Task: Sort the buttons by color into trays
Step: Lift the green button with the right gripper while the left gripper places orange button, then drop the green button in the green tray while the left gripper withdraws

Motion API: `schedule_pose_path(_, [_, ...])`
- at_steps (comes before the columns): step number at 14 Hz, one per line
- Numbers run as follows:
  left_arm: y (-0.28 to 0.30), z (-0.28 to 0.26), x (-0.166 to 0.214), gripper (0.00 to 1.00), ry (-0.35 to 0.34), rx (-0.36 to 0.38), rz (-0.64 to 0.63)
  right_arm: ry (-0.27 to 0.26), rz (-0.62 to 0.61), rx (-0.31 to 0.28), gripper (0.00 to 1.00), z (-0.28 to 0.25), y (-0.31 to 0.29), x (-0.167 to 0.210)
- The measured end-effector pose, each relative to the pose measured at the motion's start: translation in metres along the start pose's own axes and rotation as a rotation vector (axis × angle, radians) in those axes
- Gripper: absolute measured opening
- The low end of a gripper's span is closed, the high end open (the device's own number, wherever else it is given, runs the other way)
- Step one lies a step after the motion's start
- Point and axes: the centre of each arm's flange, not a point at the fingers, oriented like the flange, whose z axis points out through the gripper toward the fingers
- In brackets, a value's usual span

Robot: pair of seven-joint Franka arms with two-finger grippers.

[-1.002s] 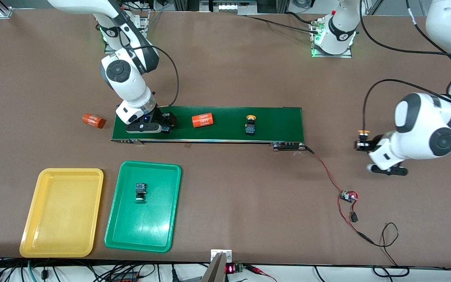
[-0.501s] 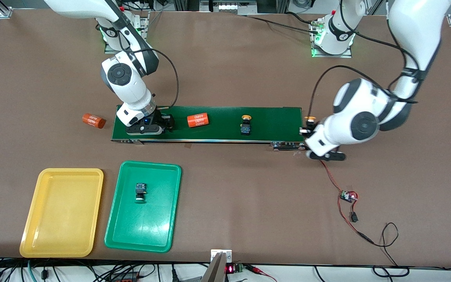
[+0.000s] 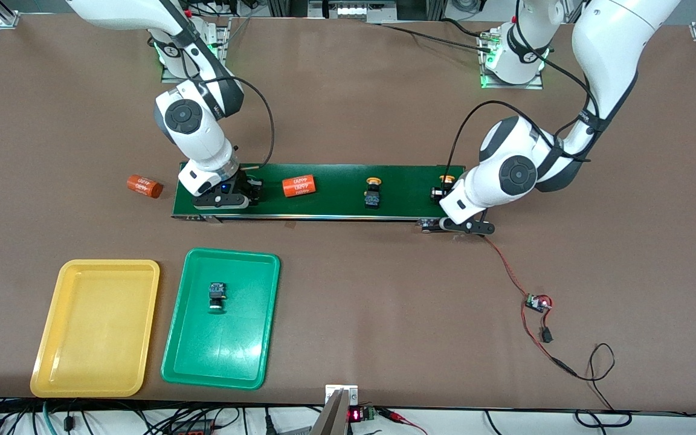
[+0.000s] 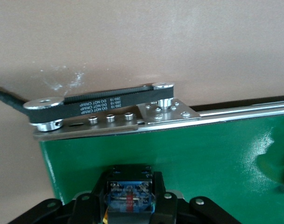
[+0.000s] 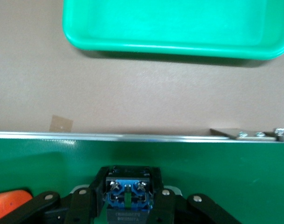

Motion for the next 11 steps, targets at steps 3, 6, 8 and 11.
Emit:
schedule_pose_path(3, [0.0, -0.015, 0.004, 0.72, 0.032, 0.0, -0.001, 0.02, -0.008, -0.03, 0.41, -0.025, 0.014, 0.038])
schedule_pose_path(6, [-0.003, -0.069, 0.005, 0.99, 0.111, 0.032, -0.011, 0.096, -0.013, -0.044, 0.41, -0.081, 0.03, 0.098])
schedule_pose_path(8, [-0.005, -0.12, -0.001, 1.0, 0.119, 0.09, -0.025, 0.145, -0.007, -0.041, 0.41, -0.102, 0.044, 0.131])
schedule_pose_path(11, [-0.031, -0.193, -0.006, 1.0, 0.146, 0.163, -0.075, 0.159, 0.015, -0.02, 0.41, -0.084, 0.054, 0.169])
